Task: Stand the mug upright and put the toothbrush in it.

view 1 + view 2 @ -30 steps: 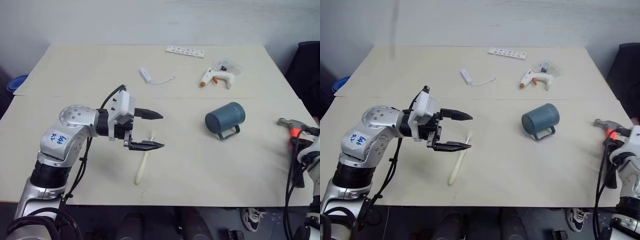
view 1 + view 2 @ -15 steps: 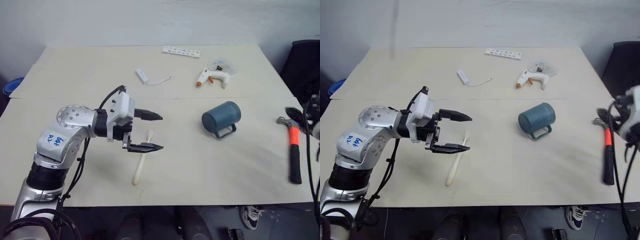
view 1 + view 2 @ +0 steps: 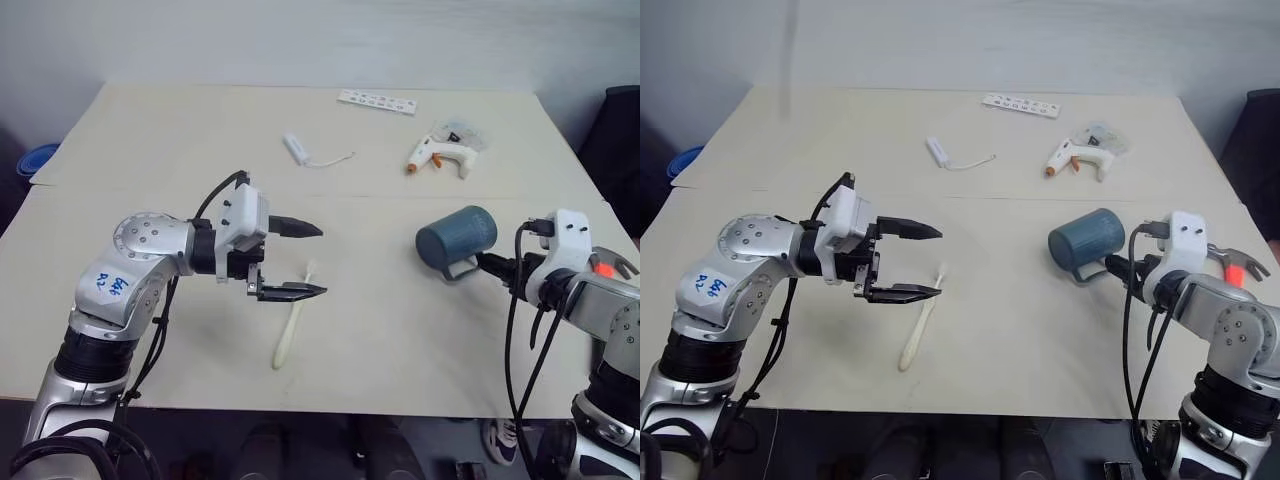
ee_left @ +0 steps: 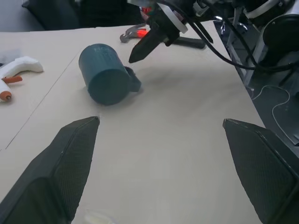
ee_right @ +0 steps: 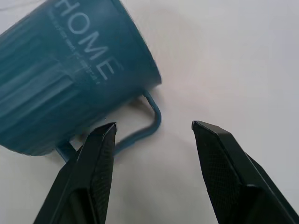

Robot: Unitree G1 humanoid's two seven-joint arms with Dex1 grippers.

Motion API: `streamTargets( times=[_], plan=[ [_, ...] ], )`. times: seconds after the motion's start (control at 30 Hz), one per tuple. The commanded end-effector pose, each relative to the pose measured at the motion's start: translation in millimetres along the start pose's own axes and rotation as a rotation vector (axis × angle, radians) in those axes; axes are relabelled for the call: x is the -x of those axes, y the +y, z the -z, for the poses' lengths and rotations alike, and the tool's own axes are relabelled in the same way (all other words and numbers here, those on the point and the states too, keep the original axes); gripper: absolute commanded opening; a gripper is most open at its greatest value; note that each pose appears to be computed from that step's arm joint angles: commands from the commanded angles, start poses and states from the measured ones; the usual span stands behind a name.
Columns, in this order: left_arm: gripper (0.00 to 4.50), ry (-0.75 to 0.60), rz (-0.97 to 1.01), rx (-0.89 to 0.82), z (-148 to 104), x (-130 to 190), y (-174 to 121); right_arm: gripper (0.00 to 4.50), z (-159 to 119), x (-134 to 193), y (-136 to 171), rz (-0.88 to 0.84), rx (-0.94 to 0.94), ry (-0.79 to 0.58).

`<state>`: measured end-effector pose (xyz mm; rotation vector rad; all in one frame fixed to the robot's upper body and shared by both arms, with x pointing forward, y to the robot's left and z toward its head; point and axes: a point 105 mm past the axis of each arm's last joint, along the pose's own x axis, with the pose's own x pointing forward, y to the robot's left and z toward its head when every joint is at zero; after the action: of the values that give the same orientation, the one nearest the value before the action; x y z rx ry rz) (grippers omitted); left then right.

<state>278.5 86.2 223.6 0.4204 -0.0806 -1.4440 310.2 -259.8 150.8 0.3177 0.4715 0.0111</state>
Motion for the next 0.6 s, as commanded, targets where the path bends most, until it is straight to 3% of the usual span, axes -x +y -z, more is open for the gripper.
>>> streamTargets(
  times=[0.03, 0.27, 0.47, 0.6],
  plan=[
    [4.5, -0.027, -0.012, -0.063, -14.8, 0.6, 0.0, 2.67, -1.1, 1.9, -0.5, 0.007, -0.092, -0.035],
    [4.5, -0.027, -0.026, -0.065, -18.1, 3.1, 3.4, 2.67, 1.2, -25.1, 11.5, 0.004, -0.405, -0.031],
    [4.5, -0.025, -0.033, -0.074, -21.9, 4.7, 5.5, 2.67, 2.0, -41.6, 13.0, 0.034, -0.509, 0.042],
    [4.5, -0.022, -0.048, -0.075, -23.4, 7.2, 7.0, 2.67, 11.7, -44.4, 13.5, 0.046, -0.444, 0.088]
  ],
)
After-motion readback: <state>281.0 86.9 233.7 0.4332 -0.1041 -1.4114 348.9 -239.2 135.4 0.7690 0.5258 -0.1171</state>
